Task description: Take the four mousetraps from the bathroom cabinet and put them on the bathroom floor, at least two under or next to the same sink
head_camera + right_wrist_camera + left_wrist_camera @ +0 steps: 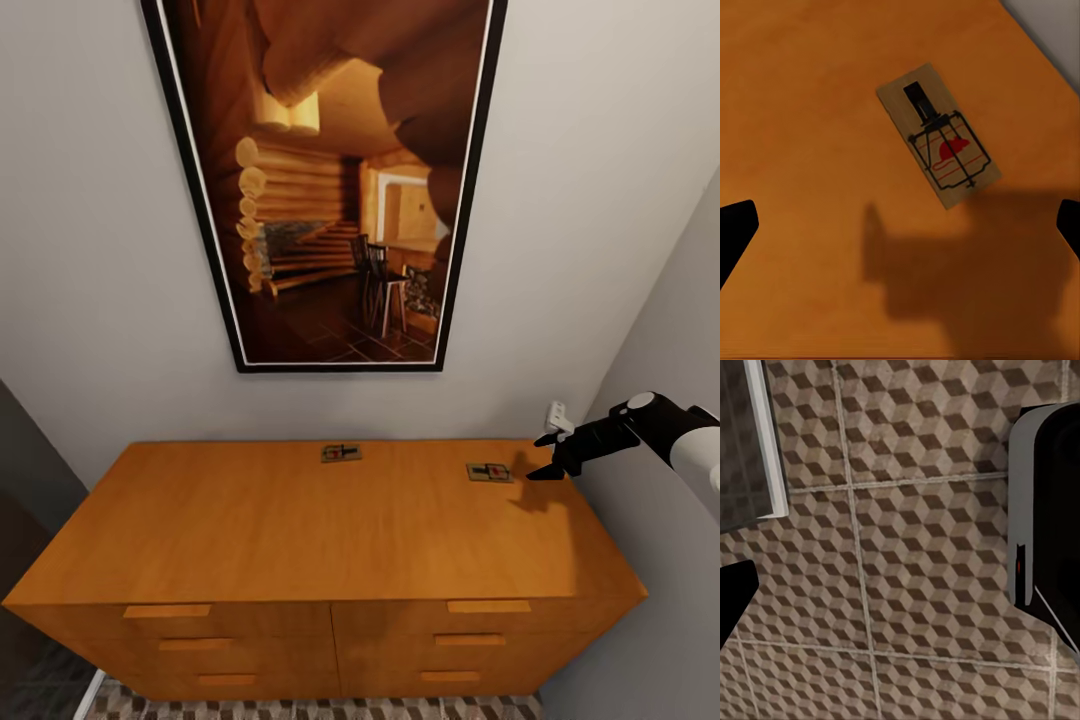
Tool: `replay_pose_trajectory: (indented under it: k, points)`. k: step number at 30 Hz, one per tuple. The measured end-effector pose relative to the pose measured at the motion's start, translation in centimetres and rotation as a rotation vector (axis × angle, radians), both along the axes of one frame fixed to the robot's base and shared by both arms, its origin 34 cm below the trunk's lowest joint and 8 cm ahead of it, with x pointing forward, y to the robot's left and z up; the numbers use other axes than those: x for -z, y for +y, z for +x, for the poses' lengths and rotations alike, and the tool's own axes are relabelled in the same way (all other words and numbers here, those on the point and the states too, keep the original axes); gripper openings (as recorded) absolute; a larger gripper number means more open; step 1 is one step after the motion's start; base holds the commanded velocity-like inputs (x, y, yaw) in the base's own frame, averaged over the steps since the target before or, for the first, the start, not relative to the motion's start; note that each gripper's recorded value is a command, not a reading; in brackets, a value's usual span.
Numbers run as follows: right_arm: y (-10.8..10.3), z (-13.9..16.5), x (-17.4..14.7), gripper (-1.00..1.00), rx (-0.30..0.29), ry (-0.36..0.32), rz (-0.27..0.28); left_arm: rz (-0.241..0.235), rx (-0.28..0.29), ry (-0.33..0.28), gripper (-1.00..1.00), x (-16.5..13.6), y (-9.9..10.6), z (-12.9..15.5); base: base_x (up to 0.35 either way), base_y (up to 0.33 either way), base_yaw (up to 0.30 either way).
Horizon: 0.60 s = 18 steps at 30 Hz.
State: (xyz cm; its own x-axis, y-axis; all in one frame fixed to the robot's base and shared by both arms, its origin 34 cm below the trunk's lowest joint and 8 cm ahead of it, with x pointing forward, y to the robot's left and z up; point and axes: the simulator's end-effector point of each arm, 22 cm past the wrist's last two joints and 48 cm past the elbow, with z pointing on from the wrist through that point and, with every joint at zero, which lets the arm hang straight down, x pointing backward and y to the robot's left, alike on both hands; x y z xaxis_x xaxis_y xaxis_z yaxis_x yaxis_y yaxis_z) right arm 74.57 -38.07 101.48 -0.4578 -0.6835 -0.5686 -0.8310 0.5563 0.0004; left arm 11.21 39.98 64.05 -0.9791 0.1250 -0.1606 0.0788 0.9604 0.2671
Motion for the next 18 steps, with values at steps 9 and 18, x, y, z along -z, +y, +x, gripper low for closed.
replay_pose_trajectory:
  k: [9, 18]
  points:
    - [-0.9, -0.1, 0.0, 1.0, 0.014, -0.001, 0.002, -0.001, 0.0, 0.004, 1.0, 0.0, 0.0, -0.2, 0.0, 0.0, 0.0]
    - [-1.4, 0.5, -1.2, 1.0, 0.062, -0.037, 0.063, -0.001, 0.0, 0.005, 1.0, 0.0, 0.0, -0.2, 0.0, 0.0, 0.0]
